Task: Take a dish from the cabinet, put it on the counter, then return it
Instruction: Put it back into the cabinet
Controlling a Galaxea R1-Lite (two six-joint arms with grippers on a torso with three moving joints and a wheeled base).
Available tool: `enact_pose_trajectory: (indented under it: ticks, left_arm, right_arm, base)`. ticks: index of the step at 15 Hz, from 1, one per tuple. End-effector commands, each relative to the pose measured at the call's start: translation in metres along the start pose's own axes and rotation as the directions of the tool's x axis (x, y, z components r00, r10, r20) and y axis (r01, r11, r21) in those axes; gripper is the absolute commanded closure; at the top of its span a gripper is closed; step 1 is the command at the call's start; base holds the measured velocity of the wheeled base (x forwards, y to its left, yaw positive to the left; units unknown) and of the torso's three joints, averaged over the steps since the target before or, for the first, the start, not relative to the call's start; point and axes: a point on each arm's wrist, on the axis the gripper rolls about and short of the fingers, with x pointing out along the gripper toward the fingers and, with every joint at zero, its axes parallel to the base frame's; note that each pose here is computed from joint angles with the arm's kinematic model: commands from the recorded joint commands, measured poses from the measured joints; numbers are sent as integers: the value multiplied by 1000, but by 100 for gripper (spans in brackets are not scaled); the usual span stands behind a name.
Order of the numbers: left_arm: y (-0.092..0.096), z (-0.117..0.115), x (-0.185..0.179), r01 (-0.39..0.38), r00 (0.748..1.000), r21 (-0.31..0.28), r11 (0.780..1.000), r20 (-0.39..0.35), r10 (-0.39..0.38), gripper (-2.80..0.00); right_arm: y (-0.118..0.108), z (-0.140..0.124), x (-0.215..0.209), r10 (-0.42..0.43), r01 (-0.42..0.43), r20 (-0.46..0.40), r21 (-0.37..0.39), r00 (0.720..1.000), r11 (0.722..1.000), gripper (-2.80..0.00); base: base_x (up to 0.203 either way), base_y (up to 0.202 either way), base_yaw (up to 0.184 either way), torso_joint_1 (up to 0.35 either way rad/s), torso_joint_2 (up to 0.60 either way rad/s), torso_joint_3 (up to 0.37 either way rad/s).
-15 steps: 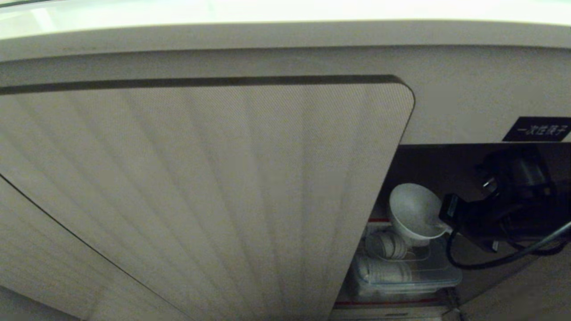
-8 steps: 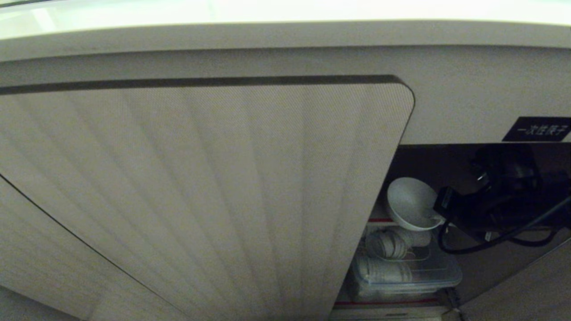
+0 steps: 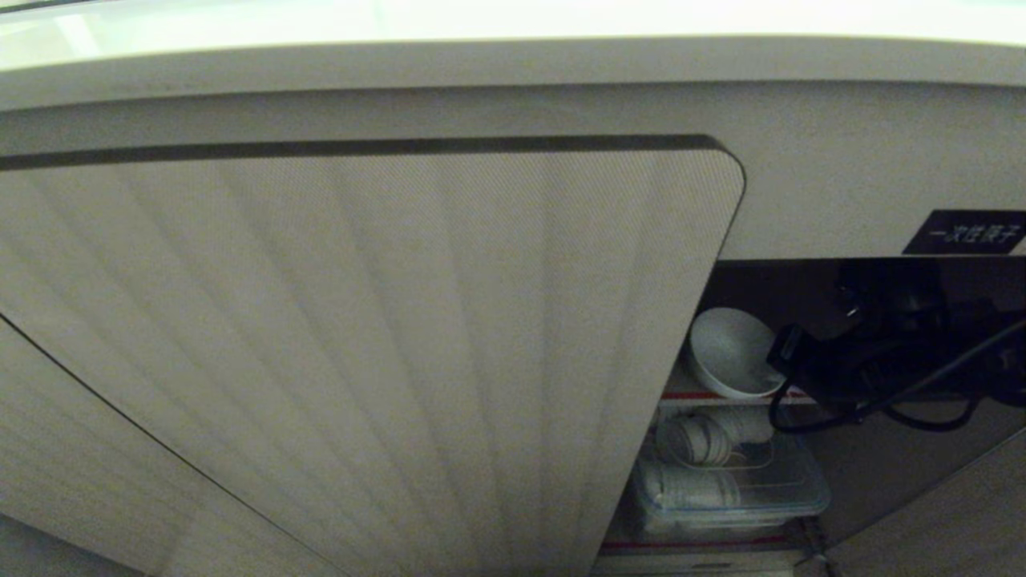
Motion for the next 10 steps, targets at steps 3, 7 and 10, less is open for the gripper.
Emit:
enact_pose_trajectory:
  ticks: [3,7,10]
  left_arm:
    - [0,0,0,-1,1000,-1,1000,0,1,0]
    - [0,0,0,0,1000,-1,1000,1,0,0]
    - [0,0,0,0,1000,-1,1000,1,0,0]
  right_arm:
    - [5,8,7,8,-8,12,6,1000,1000,0]
    - [8,15,9,9,-10,34,30,999,999,0]
    - [7,14,10,7,-8,32,31,999,999,0]
  base:
    - [0,0,0,0,0,0]
    - [0,0,0,0,0,0]
    - [0,0,0,0,0,0]
